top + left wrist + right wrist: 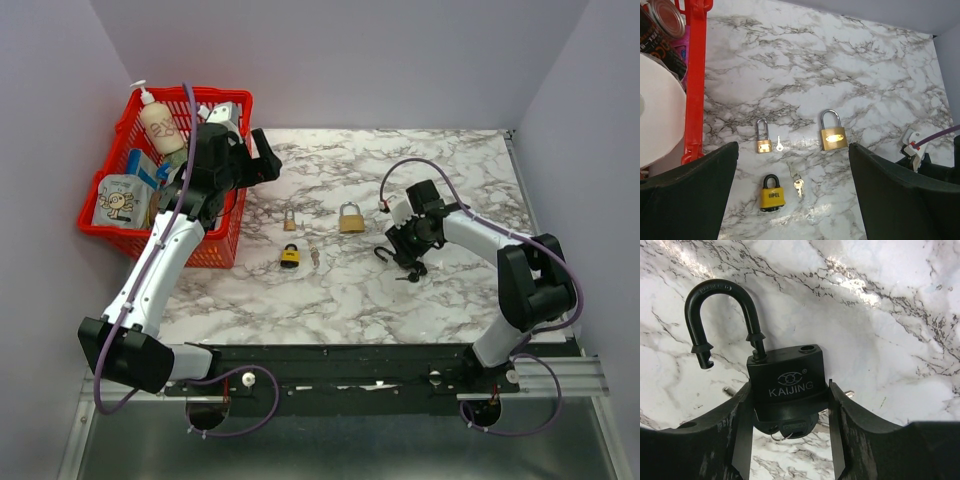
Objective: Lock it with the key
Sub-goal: Move the lock to the center of the board, then pick up the lock from the center of the board.
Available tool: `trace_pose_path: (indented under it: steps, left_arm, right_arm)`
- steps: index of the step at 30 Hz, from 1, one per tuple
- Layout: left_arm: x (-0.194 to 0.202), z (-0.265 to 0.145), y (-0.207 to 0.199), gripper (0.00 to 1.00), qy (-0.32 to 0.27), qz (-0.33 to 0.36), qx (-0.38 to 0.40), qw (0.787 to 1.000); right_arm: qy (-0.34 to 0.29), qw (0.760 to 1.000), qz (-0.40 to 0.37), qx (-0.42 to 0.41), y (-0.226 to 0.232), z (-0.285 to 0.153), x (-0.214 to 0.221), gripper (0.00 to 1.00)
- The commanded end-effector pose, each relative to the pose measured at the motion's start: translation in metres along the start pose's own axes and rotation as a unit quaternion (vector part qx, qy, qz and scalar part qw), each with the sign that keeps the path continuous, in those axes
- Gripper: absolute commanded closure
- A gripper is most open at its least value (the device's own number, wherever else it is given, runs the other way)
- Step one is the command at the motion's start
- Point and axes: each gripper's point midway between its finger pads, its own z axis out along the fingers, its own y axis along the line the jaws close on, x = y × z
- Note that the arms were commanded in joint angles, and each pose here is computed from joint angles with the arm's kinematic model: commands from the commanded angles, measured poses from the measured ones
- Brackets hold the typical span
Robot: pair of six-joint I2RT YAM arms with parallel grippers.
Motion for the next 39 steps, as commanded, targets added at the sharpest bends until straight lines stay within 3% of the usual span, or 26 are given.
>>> trace_pose_path:
  steps: [1, 2, 3, 5, 7, 15, 17, 19, 20, 24, 27, 31, 33, 35, 36, 37, 39]
  left_arm:
    - [-0.003, -0.007, -0.004, 0.01, -0.007, -0.004, 0.012, 1.0]
    - [-0.003, -0.007, -0.004, 0.01, -0.006, -0.003, 0.013, 1.0]
    - [-0.004, -0.007, -0.004, 0.01, -0.008, -0.003, 0.014, 1.0]
    - [-0.004, -0.008, -0.004, 0.01, -0.007, -0.002, 0.015, 1.0]
    - [-0.004, -0.008, -0.005, 0.01, -0.007, -0.001, 0.016, 1.0]
    - [-0.004, -0.009, -0.007, 0.01, -0.007, 0.002, 0.021, 1.0]
    - [-0.004, -0.009, -0.007, 0.01, -0.007, 0.003, 0.021, 1.0]
    - [-0.003, -0.01, -0.007, 0.01, -0.006, 0.002, 0.022, 1.0]
    - [-0.003, -0.01, -0.007, 0.01, -0.005, 0.002, 0.021, 1.0]
    - [-0.004, -0.011, -0.007, 0.01, -0.007, 0.002, 0.022, 1.0]
    - [-0.005, -0.012, -0.007, 0.01, -0.008, 0.003, 0.021, 1.0]
    - [-0.006, -0.013, -0.008, 0.01, -0.01, 0.013, 0.025, 1.0]
    - [-0.005, -0.013, -0.011, 0.01, -0.005, 0.023, 0.036, 0.999]
    - [-0.003, -0.014, -0.016, 0.01, -0.002, 0.045, 0.057, 0.997]
    - [0.002, -0.018, -0.027, 0.01, 0.01, 0.055, 0.092, 0.994]
    - [0.006, -0.018, -0.032, 0.01, 0.014, 0.063, 0.111, 0.992]
    - [0.014, -0.023, -0.045, 0.01, 0.026, 0.081, 0.158, 0.984]
  right_arm:
    - [-0.022, 0.999, -0.031, -0.003, 0.002, 0.004, -0.008, 0.76]
    - [-0.021, 0.999, -0.034, -0.006, 0.003, 0.005, -0.007, 0.7]
    - [-0.018, 0.999, -0.036, -0.008, 0.004, 0.006, -0.006, 0.56]
    - [-0.012, 0.999, -0.041, -0.012, 0.004, 0.009, -0.003, 0.47]
    - [-0.007, 0.999, -0.043, -0.013, 0.003, 0.011, -0.002, 0.41]
    - [0.025, 0.999, -0.031, -0.035, 0.006, 0.015, -0.004, 0.33]
    - [0.025, 0.998, -0.029, -0.039, 0.007, 0.015, -0.006, 0.16]
    - [0.028, 0.998, -0.027, -0.045, 0.008, 0.014, -0.006, 0.05]
    - [0.029, 0.998, -0.025, -0.045, 0.008, 0.015, -0.006, 0.05]
    - [0.036, 0.998, -0.025, -0.05, 0.008, 0.018, -0.006, 0.07]
    - [0.044, 0.997, -0.026, -0.057, 0.009, 0.021, -0.003, 0.18]
    - [0.046, 0.997, -0.02, -0.058, 0.01, 0.022, -0.004, 0.23]
    - [0.045, 0.997, -0.02, -0.062, 0.012, 0.021, -0.004, 0.32]
    - [0.031, 0.997, -0.022, -0.069, 0.015, 0.012, -0.01, 0.47]
    - [0.024, 0.996, -0.022, -0.082, 0.02, 0.007, -0.013, 0.51]
    - [0.008, 0.996, -0.026, -0.082, 0.021, -0.002, -0.02, 0.62]
    - [-0.017, 0.994, -0.038, -0.096, 0.028, -0.016, -0.028, 0.7]
